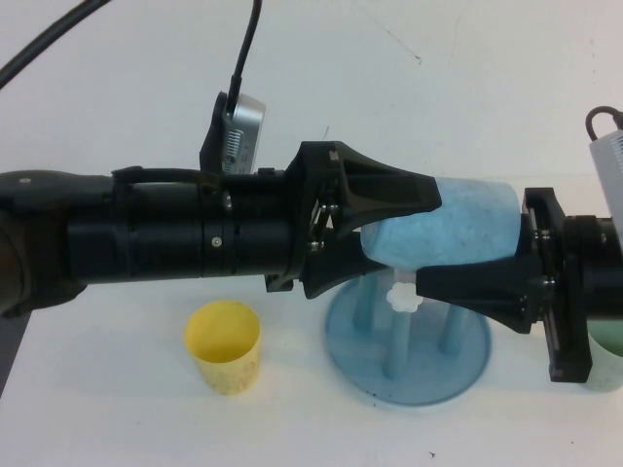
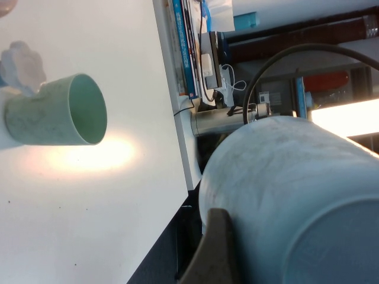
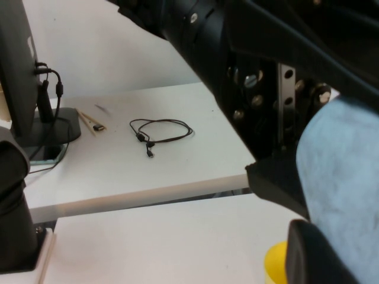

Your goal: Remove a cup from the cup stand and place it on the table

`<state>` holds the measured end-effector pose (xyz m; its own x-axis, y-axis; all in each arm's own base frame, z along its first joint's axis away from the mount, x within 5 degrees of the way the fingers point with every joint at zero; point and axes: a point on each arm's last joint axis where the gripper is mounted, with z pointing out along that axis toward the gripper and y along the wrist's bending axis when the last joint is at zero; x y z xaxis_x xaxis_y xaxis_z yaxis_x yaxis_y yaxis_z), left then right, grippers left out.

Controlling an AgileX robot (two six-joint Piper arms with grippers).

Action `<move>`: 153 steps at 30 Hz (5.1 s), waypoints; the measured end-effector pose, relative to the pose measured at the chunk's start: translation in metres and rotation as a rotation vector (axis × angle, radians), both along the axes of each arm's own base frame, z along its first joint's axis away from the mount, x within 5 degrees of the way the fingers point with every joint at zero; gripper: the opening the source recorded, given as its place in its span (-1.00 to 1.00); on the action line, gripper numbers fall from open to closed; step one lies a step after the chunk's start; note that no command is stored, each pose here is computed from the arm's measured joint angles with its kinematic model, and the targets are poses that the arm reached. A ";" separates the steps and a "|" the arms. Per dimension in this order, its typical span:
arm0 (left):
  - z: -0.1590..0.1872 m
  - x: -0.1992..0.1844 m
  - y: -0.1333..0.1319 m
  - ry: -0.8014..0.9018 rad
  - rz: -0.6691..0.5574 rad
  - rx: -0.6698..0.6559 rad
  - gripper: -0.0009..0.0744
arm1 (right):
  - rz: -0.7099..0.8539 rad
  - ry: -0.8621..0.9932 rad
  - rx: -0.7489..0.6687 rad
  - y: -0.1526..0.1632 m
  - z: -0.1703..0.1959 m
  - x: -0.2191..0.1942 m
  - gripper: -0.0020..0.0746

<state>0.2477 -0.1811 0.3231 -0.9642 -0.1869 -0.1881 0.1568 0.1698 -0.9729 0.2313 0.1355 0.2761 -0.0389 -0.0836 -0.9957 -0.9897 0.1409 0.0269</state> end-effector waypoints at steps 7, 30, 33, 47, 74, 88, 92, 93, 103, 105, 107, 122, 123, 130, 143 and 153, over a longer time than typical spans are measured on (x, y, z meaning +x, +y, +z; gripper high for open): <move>0.000 0.000 0.000 0.003 -0.002 -0.002 0.52 | 0.001 0.000 0.000 0.000 0.000 0.000 -0.66; 0.005 0.007 0.030 -0.039 -0.054 -0.042 0.85 | 0.007 0.017 0.023 0.000 0.002 -0.001 -0.77; 0.009 0.013 0.046 -0.069 -0.029 -0.060 0.86 | -0.008 0.031 0.013 0.000 0.002 0.000 -0.80; -0.011 0.016 0.090 -0.231 -0.048 0.261 -0.53 | -0.117 0.156 -0.592 -0.028 0.081 -0.022 -0.82; 0.009 -0.027 0.121 -0.495 -0.033 0.844 -0.98 | -0.218 0.536 -1.533 0.032 -0.056 0.020 -0.83; 0.025 -0.049 0.132 -0.499 0.064 0.963 -0.98 | -0.299 0.606 -1.599 0.027 -0.102 0.020 -0.84; 0.026 -0.047 0.133 -0.510 0.086 0.972 -0.98 | -0.320 0.619 -1.595 0.025 -0.111 0.017 -0.84; 0.026 -0.047 0.133 -0.512 0.090 0.972 -0.98 | -0.323 0.618 -1.591 0.025 -0.111 0.017 -0.84; 0.027 -0.045 0.134 -0.519 0.112 0.974 -0.98 | -0.331 0.639 -1.553 0.029 -0.113 0.017 -0.49; 0.027 -0.045 0.134 -0.519 0.112 0.974 -0.98 | -0.333 0.640 -1.546 0.031 -0.111 0.020 -0.28; 0.027 -0.045 0.134 -0.519 0.112 0.974 -0.98 | -0.332 0.642 -1.549 0.033 -0.107 0.022 -0.15; 0.046 -0.060 0.138 -0.629 0.219 1.004 -0.98 | -0.426 0.555 -1.316 0.020 -0.015 -0.006 -0.17; 0.048 -0.065 0.139 -0.641 0.230 1.010 -0.98 | -0.435 0.539 -1.286 0.017 -0.005 -0.011 -0.21; 0.038 -0.117 0.144 -0.688 0.295 1.027 -0.98 | -0.477 0.375 -0.990 -0.004 0.060 -0.054 -0.58; -0.036 -0.209 0.157 -0.812 0.677 0.920 -0.98 | -0.462 -0.031 -0.264 -0.052 0.062 -0.160 -0.84; -0.083 -0.216 0.158 -0.826 0.729 0.890 -0.98 | -0.477 -0.140 0.045 -0.066 0.028 -0.185 -0.84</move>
<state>0.0322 -0.0228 0.2406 -0.2610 -0.1093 -0.9591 0.2322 0.9573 -0.1723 0.0463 0.0695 0.3041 0.0722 -0.0463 -0.9963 -0.8099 0.5802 -0.0857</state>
